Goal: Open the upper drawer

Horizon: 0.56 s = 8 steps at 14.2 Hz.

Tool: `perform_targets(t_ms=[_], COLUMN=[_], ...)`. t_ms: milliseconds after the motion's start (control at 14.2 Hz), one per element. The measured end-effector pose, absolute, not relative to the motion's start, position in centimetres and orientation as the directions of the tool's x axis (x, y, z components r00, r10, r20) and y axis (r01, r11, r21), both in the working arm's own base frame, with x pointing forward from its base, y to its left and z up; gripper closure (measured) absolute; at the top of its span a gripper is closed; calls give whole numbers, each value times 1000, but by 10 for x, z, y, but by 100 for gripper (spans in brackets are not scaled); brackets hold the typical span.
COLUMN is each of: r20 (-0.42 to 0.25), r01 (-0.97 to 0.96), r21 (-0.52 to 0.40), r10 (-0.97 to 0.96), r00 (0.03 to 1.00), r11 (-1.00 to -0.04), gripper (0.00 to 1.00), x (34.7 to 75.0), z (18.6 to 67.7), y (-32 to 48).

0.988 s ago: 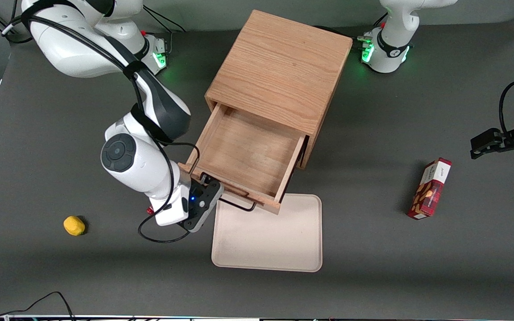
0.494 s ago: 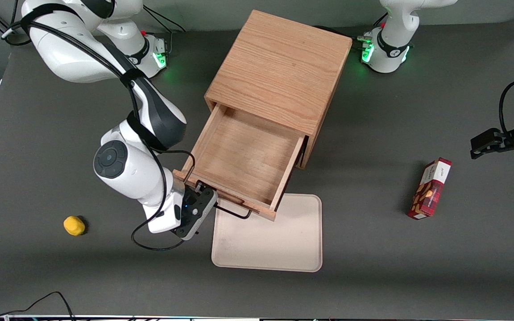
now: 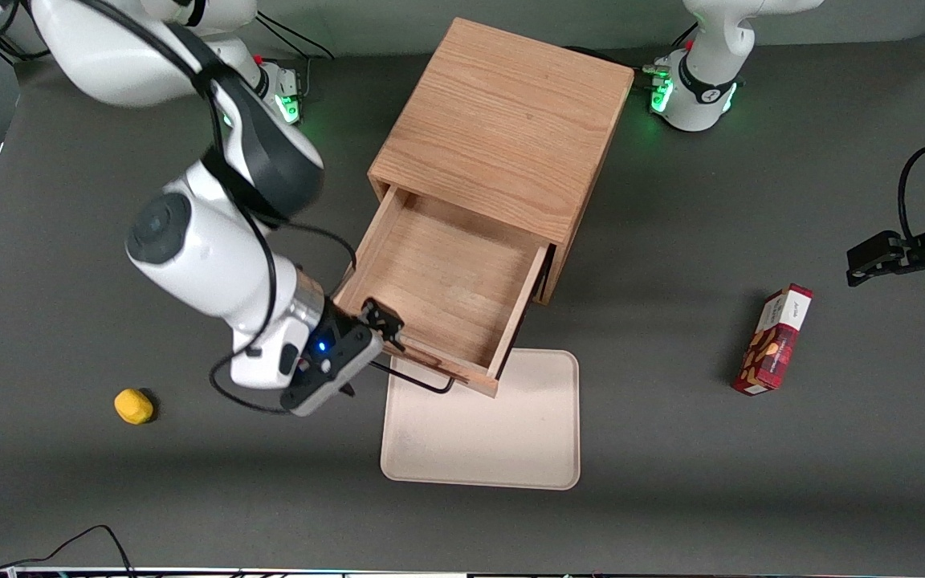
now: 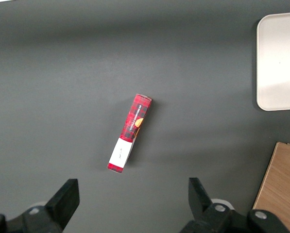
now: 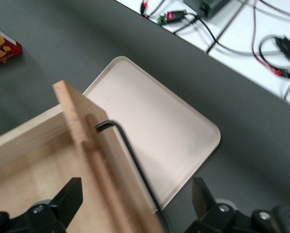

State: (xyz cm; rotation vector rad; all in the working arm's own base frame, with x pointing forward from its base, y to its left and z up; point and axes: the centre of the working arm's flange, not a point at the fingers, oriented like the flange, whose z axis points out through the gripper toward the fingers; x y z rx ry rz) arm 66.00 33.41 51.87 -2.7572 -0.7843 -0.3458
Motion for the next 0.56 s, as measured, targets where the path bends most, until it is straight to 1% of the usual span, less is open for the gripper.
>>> perform_targets(t_ms=[71, 212, 353, 565], r20=[260, 234, 218, 213], r01=[499, 430, 363, 239], r21=[-166, -123, -55, 39], r10=[451, 395, 344, 242], r00=[854, 889, 913, 947], r11=[-850, -895, -930, -970], gripper=[0, 0, 0, 0], x=[644, 616, 594, 561], z=[548, 598, 623, 642], y=[328, 302, 259, 187])
